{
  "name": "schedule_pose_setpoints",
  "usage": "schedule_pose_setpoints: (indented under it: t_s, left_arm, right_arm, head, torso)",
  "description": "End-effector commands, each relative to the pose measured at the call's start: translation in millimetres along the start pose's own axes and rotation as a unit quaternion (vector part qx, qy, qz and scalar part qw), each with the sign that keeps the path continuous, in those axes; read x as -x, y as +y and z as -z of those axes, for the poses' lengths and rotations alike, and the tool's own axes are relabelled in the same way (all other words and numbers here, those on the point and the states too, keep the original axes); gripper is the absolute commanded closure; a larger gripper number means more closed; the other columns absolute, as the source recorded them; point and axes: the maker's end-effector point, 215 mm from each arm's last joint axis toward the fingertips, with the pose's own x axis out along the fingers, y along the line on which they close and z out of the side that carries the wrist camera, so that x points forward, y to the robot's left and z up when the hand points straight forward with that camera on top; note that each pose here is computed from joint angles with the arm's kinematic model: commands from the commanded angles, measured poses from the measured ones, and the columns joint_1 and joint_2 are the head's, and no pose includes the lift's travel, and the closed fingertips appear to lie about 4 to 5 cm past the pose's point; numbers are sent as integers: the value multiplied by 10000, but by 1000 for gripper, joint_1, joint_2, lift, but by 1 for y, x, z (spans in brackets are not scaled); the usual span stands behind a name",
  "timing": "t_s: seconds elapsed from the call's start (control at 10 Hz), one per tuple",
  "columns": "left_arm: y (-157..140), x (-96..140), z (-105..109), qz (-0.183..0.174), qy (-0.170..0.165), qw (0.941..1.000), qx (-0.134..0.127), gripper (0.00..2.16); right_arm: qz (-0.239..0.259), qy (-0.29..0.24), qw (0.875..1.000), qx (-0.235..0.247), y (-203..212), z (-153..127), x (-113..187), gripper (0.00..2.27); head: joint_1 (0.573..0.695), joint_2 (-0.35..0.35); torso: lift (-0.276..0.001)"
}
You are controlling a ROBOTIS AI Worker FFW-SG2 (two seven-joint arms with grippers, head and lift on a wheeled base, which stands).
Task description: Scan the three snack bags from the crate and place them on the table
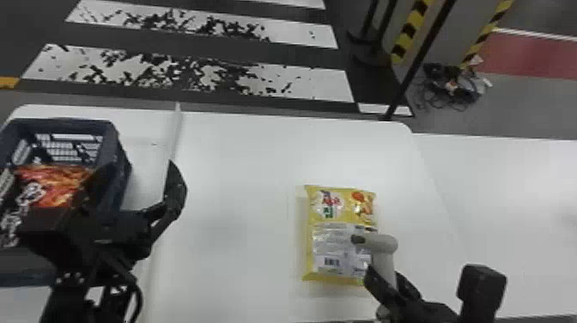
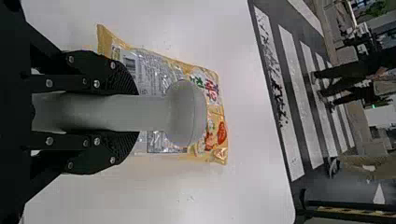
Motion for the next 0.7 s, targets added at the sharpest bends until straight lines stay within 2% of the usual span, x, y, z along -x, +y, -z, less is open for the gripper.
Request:
schedule_pose_setpoints:
  t_s: [0.0, 0.3, 0.6]
  left_arm:
    - [-4, -2, 0, 33, -5, 10000, 14, 16]
    - [-3, -2, 6, 25, 48, 10000, 6, 19]
    - [-3, -3, 7, 24, 48, 10000, 2, 19]
  right_arm:
    - [-218, 175, 9996, -70, 25, 18, 1, 2243]
    - [-424, 236, 9987, -137, 49, 27, -3, 2243]
    - [-454, 357, 9981, -209, 53, 38, -5, 2243]
  head:
    - [695, -128]
    - [695, -70]
    - [695, -45]
  torso:
    - [-62]
    - [-62]
    - [-62]
